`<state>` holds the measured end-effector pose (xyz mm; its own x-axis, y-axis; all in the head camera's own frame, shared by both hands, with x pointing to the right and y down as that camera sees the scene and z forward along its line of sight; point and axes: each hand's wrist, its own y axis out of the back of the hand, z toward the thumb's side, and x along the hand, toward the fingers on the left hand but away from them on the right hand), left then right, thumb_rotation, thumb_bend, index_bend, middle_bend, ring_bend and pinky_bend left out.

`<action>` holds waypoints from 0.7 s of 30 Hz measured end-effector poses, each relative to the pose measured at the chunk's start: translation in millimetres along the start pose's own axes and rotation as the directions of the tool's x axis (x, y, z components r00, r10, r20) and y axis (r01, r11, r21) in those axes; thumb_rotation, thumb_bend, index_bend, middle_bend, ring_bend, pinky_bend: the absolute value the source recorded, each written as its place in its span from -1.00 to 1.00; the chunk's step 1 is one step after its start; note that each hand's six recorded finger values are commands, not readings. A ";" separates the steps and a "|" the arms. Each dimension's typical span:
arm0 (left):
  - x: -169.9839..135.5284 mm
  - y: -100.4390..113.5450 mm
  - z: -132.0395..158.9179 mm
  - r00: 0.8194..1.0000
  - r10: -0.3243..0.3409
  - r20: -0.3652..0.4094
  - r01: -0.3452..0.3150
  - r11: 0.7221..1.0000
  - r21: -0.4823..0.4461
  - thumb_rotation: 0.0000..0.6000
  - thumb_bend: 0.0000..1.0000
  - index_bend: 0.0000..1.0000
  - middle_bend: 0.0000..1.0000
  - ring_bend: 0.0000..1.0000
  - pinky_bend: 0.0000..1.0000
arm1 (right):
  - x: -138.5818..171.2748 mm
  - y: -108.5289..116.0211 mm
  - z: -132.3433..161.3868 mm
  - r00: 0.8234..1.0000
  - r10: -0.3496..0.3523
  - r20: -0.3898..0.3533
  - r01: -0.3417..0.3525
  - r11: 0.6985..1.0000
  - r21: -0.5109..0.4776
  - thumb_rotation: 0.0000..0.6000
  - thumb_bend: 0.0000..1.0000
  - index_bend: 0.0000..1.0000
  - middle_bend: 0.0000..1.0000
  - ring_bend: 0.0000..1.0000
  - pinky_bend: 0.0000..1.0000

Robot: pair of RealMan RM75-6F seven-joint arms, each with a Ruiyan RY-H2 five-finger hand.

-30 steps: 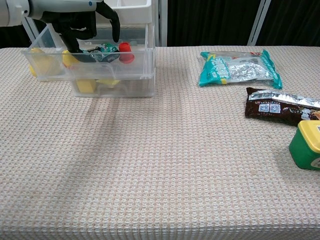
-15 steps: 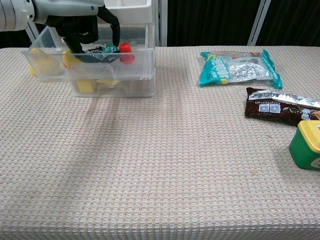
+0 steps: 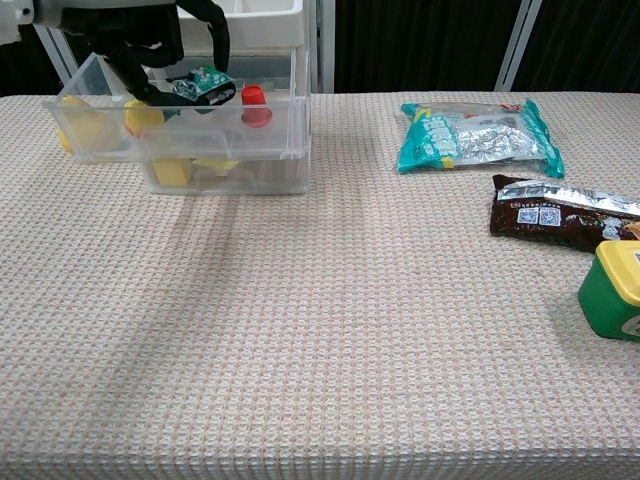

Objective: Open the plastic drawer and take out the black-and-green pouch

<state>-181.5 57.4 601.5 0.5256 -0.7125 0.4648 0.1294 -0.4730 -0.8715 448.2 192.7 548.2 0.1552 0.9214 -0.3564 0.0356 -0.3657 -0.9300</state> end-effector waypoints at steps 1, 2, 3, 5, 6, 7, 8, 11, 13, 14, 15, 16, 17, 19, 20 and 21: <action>-4.7 2.1 -0.3 1.000 0.008 -0.001 -0.008 1.000 -0.001 1.00 -0.20 0.08 0.83 0.99 1.00 | 0.2 0.3 -0.2 1.000 -0.001 0.000 0.001 1.000 -0.001 1.00 -0.51 -1.00 -1.00 -1.00 -1.00; -11.1 4.9 -0.9 1.000 0.022 -0.003 -0.022 1.000 -0.003 1.00 -0.20 0.08 0.82 0.99 1.00 | 0.3 0.5 -0.4 1.000 -0.001 0.000 0.001 1.000 -0.002 1.00 -0.51 -1.00 -1.00 -1.00 -1.00; -16.0 7.0 -1.5 0.999 0.033 -0.004 -0.033 0.999 -0.003 1.00 -0.20 0.08 0.82 0.99 1.00 | 0.4 0.6 -0.7 1.000 -0.001 0.000 0.001 1.000 -0.003 1.00 -0.51 -1.00 -1.00 -1.00 -1.00; -28.1 11.8 -2.5 0.998 0.064 -0.007 -0.064 0.998 -0.005 1.00 -0.20 0.08 0.82 0.99 1.00 | 0.7 0.7 -1.0 1.000 -0.002 -0.002 0.002 1.000 -0.004 1.00 -0.51 -1.00 -1.00 -1.00 -1.00; -33.8 13.6 -2.8 0.997 0.078 -0.007 -0.078 0.997 -0.006 1.00 -0.21 0.08 0.82 0.99 1.00 | 0.9 0.7 -1.1 1.000 -0.002 -0.003 0.002 1.000 -0.005 1.00 -0.51 -1.00 -1.00 -1.00 -1.00; -39.8 15.2 -2.8 0.996 0.093 -0.007 -0.093 0.996 -0.006 1.00 -0.21 0.08 0.82 0.99 1.00 | 1.0 0.7 -1.3 1.000 -0.002 -0.004 0.002 1.000 -0.005 1.00 -0.51 -1.00 -1.00 -1.00 -1.00; -48.3 16.7 -2.5 0.994 0.112 -0.006 -0.112 0.994 -0.007 1.00 -0.21 0.08 0.82 0.99 1.00 | 1.1 0.7 -1.5 1.000 -0.003 -0.005 0.003 1.000 -0.006 1.00 -0.51 -1.00 -1.00 -1.00 -1.00; -69.9 15.8 2.6 0.989 0.147 0.015 -0.147 0.989 -0.003 1.00 -0.21 0.08 0.82 0.99 1.00 | 1.3 0.2 -1.5 1.000 -0.003 -0.008 0.003 1.000 -0.008 1.00 -0.51 -1.00 -1.00 -1.00 -1.00; -82.5 11.0 9.5 0.987 0.155 0.043 -0.155 0.988 0.002 1.00 -0.21 0.07 0.82 0.99 1.00 | 1.2 -0.5 -0.4 1.000 -0.002 -0.013 0.002 1.000 -0.008 1.00 -0.51 -1.00 -1.00 -1.00 -1.00; -90.4 5.9 15.7 0.986 0.154 0.068 -0.154 0.988 0.005 1.00 -0.21 0.07 0.82 0.99 1.00 | 1.2 -1.0 0.3 1.000 -0.001 -0.015 0.001 1.000 -0.009 1.00 -0.51 -1.00 -1.00 -1.00 -1.00; -95.9 0.8 21.3 0.985 0.149 0.089 -0.150 0.989 0.008 1.00 -0.21 0.06 0.81 0.99 1.00 | 1.2 -1.4 1.0 1.000 -0.001 -0.018 0.001 1.000 -0.009 1.00 -0.51 -1.00 -1.00 -1.00 -1.00; -101.1 -5.4 27.4 0.984 0.141 0.110 -0.143 0.990 0.011 1.00 -0.21 0.05 0.81 0.99 1.00 | 1.3 -1.8 2.1 1.000 0.000 -0.022 0.000 1.000 -0.009 1.00 -0.51 -1.00 -1.00 -1.00 -1.00; -106.5 -14.8 36.3 0.982 0.127 0.139 -0.130 0.991 0.014 1.00 -0.21 0.04 0.81 0.99 1.00 | 1.5 -2.0 2.7 1.000 0.000 -0.024 -0.001 1.000 -0.009 1.00 -0.51 -1.00 -1.00 -1.00 -1.00; -109.7 -29.0 48.0 0.980 0.105 0.170 -0.109 0.994 0.018 1.00 -0.21 0.03 0.81 0.99 1.00 | 2.0 -1.6 3.6 1.000 -0.001 -0.027 0.001 1.000 -0.009 1.00 -0.51 -1.00 -1.00 -1.00 -1.00; -108.6 -38.2 53.9 0.979 0.090 0.184 -0.097 0.995 0.025 1.00 -0.21 0.02 0.81 0.99 1.00 | 2.3 -1.1 3.8 1.000 -0.003 -0.027 0.002 1.000 -0.008 1.00 -0.51 -1.00 -1.00 -1.00 -1.00; -106.9 -44.9 57.1 0.978 0.080 0.192 -0.088 0.996 0.034 1.00 -0.21 0.02 0.81 0.99 1.00 | 2.8 -0.6 3.8 1.000 -0.004 -0.027 0.004 1.000 -0.008 1.00 -0.51 -1.00 -1.00 -1.00 -1.00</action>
<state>-195.5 184.4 582.1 0.6861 -0.6353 0.3546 0.1106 -0.3907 -0.9138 444.8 195.9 547.4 0.1814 0.9191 -0.3499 0.0443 -0.3631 -0.9307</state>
